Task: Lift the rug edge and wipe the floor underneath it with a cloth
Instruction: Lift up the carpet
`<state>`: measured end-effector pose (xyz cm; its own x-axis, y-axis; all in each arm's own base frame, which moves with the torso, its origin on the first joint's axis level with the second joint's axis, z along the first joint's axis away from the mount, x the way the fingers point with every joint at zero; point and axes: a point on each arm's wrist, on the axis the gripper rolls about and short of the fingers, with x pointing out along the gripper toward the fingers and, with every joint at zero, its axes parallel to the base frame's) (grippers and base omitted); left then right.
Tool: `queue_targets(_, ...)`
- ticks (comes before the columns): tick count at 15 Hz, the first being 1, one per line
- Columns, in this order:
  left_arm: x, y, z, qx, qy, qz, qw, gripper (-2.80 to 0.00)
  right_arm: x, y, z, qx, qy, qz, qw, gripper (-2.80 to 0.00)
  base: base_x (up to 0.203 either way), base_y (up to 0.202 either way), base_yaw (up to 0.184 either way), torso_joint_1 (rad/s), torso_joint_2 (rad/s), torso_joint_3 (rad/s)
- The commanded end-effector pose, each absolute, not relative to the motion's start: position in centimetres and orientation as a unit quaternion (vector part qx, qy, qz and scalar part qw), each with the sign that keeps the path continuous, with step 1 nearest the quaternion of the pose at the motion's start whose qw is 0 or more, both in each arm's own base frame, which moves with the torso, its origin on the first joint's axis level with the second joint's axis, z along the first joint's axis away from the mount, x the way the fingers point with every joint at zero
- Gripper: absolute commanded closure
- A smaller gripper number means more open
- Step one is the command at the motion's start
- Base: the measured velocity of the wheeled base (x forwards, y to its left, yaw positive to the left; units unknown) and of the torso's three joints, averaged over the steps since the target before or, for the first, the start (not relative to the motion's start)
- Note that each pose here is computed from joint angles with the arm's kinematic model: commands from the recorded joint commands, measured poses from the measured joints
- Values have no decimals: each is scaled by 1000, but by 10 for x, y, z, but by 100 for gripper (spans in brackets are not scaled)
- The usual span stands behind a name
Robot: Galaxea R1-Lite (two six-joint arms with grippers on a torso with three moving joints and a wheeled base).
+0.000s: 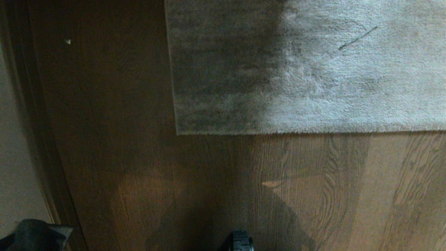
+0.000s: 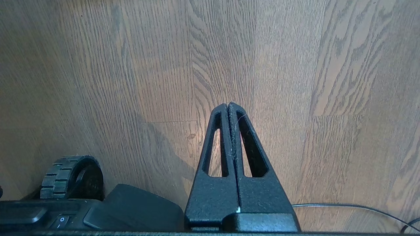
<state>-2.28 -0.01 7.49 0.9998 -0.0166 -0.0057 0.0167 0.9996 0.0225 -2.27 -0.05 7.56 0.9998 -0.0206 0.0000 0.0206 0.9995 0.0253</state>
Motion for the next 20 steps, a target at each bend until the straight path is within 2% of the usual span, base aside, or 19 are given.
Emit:
queue_targets(1,-23,0,75,11,2,-8,1000,0,-23,0,76,12,0,-10,1000,0,0,0,0,0,0,0)
queue_targets(20,-23,0,75,11,1,-8,1000,0,-23,0,76,12,0,-10,1000,0,0,0,0,0,0,0)
